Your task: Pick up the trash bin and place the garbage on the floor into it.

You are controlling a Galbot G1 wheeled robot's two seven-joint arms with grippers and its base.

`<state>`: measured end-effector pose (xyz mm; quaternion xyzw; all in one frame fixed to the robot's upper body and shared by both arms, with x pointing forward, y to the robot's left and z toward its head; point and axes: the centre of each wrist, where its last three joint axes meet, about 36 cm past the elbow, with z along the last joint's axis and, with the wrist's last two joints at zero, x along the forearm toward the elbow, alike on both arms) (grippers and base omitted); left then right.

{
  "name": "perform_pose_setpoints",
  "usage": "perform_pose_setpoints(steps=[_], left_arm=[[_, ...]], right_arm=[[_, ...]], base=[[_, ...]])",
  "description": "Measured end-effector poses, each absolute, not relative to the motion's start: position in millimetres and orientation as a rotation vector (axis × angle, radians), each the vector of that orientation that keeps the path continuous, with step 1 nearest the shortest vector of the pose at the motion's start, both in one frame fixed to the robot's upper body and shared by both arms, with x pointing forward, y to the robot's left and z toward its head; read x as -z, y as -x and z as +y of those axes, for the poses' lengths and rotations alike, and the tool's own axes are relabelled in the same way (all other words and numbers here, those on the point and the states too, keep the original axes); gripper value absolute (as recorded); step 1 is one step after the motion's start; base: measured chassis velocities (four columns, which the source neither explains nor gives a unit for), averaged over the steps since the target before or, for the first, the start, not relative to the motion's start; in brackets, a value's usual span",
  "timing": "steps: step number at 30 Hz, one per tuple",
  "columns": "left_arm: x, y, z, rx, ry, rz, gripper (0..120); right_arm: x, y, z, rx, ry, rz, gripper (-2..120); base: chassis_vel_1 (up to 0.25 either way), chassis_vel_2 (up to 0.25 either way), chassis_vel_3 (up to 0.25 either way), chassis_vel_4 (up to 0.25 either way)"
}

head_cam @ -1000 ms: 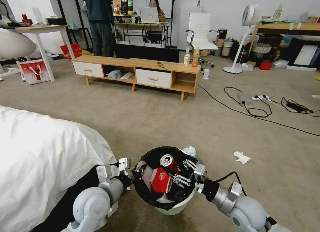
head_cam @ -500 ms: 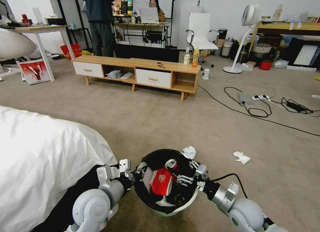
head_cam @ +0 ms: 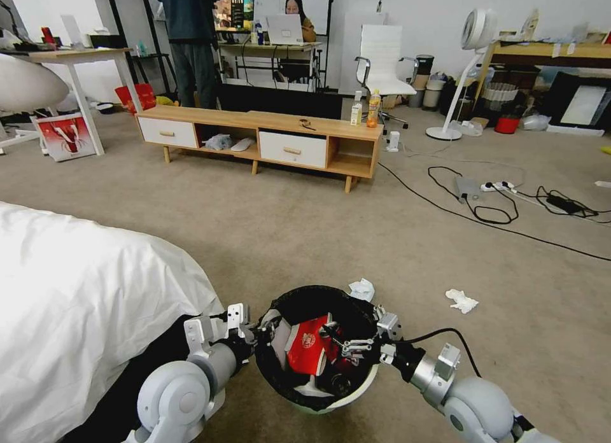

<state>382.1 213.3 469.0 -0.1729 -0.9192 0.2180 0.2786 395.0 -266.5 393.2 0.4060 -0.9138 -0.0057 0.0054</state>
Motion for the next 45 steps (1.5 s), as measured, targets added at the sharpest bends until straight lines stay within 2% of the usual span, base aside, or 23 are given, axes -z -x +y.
perform_pose_setpoints(steps=[4, 6, 9, 11, 16, 18, 21, 22, 24, 27, 35, 45], left_arm=[[-470.9, -381.4, 215.1, -0.599, 0.454, -2.477, 7], [-473.4, -380.7, 217.9, -0.607, 0.444, -2.488, 7], [-474.1, -380.6, 218.7, -0.608, 0.441, -2.491, 7], [-478.5, -379.7, 220.4, -0.614, 0.436, -2.507, 7], [-487.1, -379.1, 221.5, -0.629, 0.436, -2.536, 7], [-487.7, -379.1, 221.6, -0.631, 0.436, -2.538, 7], [-502.6, -378.6, 224.7, -0.639, 0.437, -2.591, 7], [-502.6, -378.6, 224.7, -0.639, 0.437, -2.591, 7], [-513.5, -378.4, 229.4, -0.634, 0.452, -2.647, 7], [-522.3, -377.7, 233.1, -0.655, 0.467, -2.68, 7], [-538.8, -370.1, 238.5, -0.693, 0.469, -2.722, 7], [-552.1, -371.2, 246.1, -0.722, 0.471, -2.761, 7]], right_arm=[[-414.6, -402.5, -267.2, -0.005, -1.298, -2.955, 100], [-448.5, -407.2, -272.3, -0.077, -1.343, -3.07, 100], [-458.1, -407.9, -273.6, -0.098, -1.348, -3.102, 100], [-499.6, -407.3, -278.0, -0.137, -1.291, -3.262, 100], [-526.6, -404.9, -287.1, -0.146, -1.094, -3.403, 100], [-527.4, -404.8, -287.9, -0.146, -1.076, -3.408, 100], [-523.9, -398.4, -299.8, -0.134, -0.579, -3.426, 100], [-523.9, -398.4, -299.8, -0.134, -0.579, -3.426, 100], [-514.0, -393.6, -296.4, -0.077, -0.156, -3.333, 100], [-500.7, -389.9, -296.3, -0.102, 0.024, -3.261, 100], [-462.7, -381.9, -295.5, -0.262, 0.081, -3.164, 100], [-431.7, -373.2, -284.2, -0.31, 0.058, -3.136, 100]], base=[[0.0, 0.0, 0.0, 0.0], [0.0, 0.0, 0.0, 0.0], [0.0, 0.0, 0.0, 0.0], [0.0, 0.0, 0.0, 0.0], [0.0, 0.0, 0.0, 0.0], [0.0, 0.0, 0.0, 0.0], [0.0, 0.0, 0.0, 0.0], [0.0, 0.0, 0.0, 0.0], [0.0, 0.0, 0.0, 0.0], [0.0, 0.0, 0.0, 0.0], [0.0, 0.0, 0.0, 0.0], [0.0, 0.0, 0.0, 0.0]])
